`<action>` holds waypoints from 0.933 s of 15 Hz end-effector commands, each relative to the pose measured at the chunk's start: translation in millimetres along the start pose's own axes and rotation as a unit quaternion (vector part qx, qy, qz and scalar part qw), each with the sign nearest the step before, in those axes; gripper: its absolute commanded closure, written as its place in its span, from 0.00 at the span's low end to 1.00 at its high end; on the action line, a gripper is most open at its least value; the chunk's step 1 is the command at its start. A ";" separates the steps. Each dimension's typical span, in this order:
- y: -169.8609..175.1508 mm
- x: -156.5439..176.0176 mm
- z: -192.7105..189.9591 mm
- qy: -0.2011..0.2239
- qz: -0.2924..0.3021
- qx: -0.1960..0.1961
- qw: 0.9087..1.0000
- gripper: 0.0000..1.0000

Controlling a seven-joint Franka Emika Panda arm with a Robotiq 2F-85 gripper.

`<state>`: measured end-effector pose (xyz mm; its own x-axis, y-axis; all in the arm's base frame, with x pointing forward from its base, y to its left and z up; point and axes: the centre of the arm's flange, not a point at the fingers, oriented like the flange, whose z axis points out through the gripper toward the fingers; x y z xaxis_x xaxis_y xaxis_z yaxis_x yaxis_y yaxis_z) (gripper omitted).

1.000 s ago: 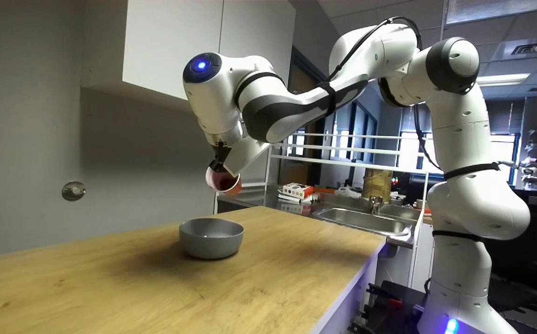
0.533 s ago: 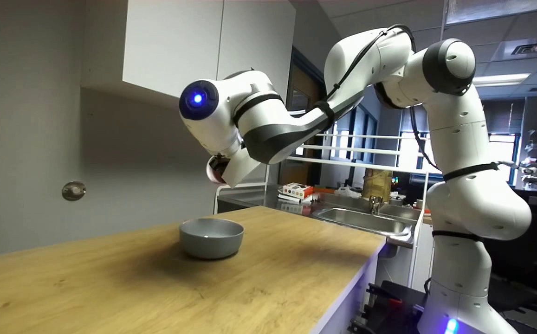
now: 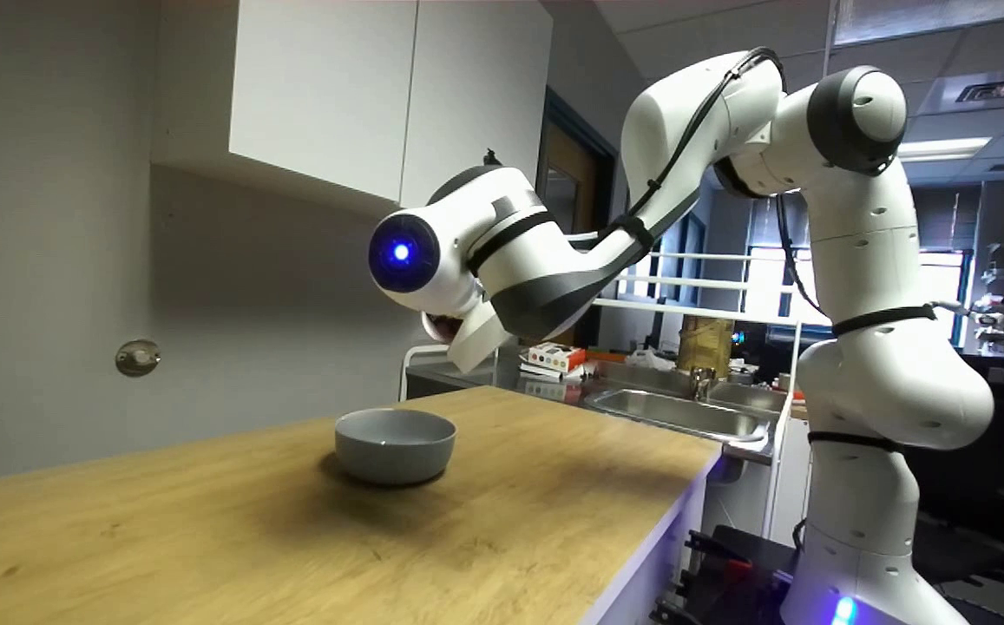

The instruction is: Pick up the cup from the table and pour its contents in the bowl.

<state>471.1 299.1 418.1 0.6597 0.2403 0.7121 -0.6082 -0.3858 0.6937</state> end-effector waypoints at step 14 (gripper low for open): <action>40.7 -23.3 -55.7 0.116 0.000 -0.042 0.992 0.95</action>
<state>410.9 330.2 429.0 0.5619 0.4038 0.7219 -0.6494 -0.3253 0.6874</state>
